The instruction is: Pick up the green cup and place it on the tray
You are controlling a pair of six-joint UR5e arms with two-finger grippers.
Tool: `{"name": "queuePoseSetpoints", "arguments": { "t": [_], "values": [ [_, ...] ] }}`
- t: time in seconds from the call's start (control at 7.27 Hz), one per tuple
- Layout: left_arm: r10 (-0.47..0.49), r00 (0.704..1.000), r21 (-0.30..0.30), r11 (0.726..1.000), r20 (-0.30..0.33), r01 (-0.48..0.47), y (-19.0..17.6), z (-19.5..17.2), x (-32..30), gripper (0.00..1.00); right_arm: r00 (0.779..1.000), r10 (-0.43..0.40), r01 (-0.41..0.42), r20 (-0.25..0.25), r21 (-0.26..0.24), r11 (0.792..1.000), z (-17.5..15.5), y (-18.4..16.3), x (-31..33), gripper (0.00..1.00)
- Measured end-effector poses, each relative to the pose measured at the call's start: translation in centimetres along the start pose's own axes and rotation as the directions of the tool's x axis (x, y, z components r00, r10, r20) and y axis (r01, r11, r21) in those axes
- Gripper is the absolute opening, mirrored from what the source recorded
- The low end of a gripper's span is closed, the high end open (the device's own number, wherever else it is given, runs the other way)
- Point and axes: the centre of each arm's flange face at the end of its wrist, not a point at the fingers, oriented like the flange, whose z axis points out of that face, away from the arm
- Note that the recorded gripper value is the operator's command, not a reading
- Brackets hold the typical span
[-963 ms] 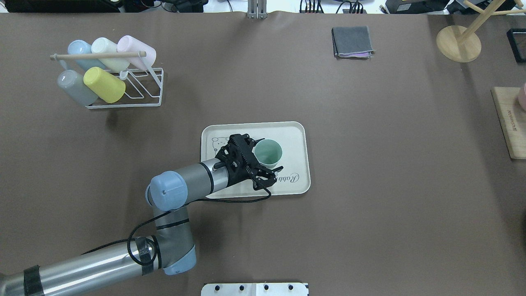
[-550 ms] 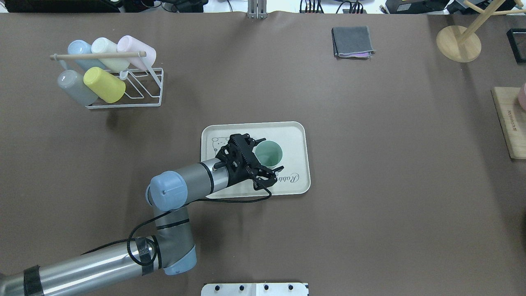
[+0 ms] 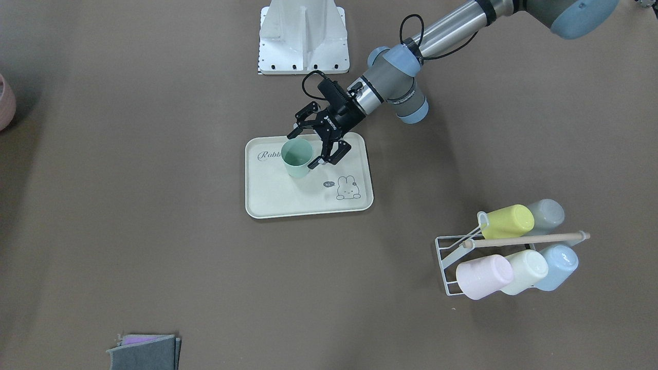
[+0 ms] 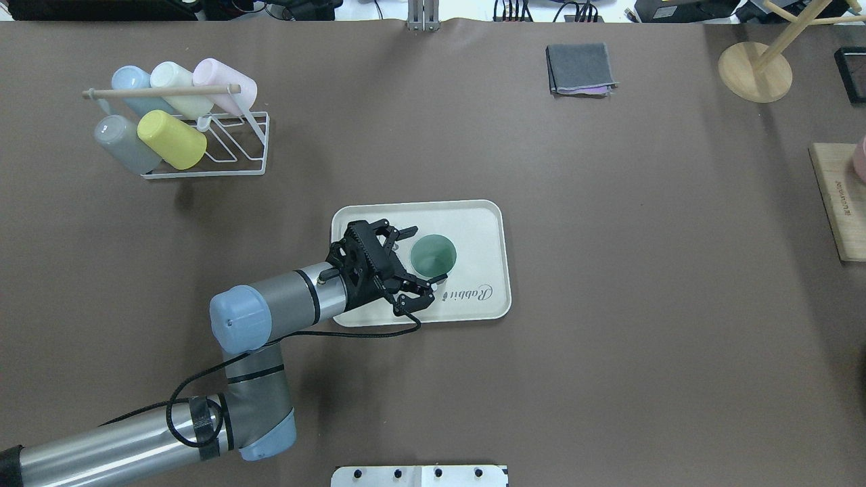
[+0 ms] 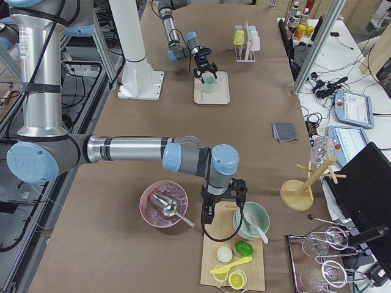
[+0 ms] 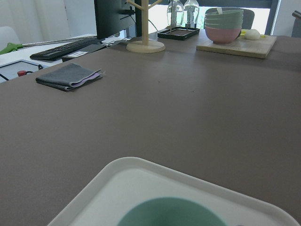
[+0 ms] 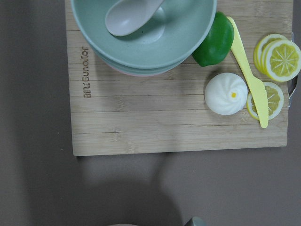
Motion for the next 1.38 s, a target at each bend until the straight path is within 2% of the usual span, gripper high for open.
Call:
{"name": "queuePoseSetpoints", "arguments": {
  "t": [0.55,0.83,1.1,1.38],
  "values": [
    [-0.021,0.999,0.117,0.993,-0.029,0.024,-7.2,-1.9,1.5,0.99,1.0,0.0,0.0,0.0,-0.001,1.0,0.0,0.0,0.0,1.0],
    [-0.003,1.0,0.119,0.993,0.015,0.001,-12.6,-0.6,0.7,0.99,1.0,0.0,0.0,0.001,0.0,1.0,0.0,0.0,0.0,1.0],
    [0.026,0.994,0.061,0.998,0.11,-0.033,-18.7,1.3,-1.7,0.99,1.0,0.002,-0.002,0.001,-0.002,1.0,0.1,0.0,0.1,1.0],
    [0.062,0.967,-0.042,0.998,0.246,-0.053,-25.5,2.2,-6.4,0.99,1.0,0.004,-0.004,0.002,-0.006,1.0,0.3,0.1,0.2,1.0]
  ]
}}
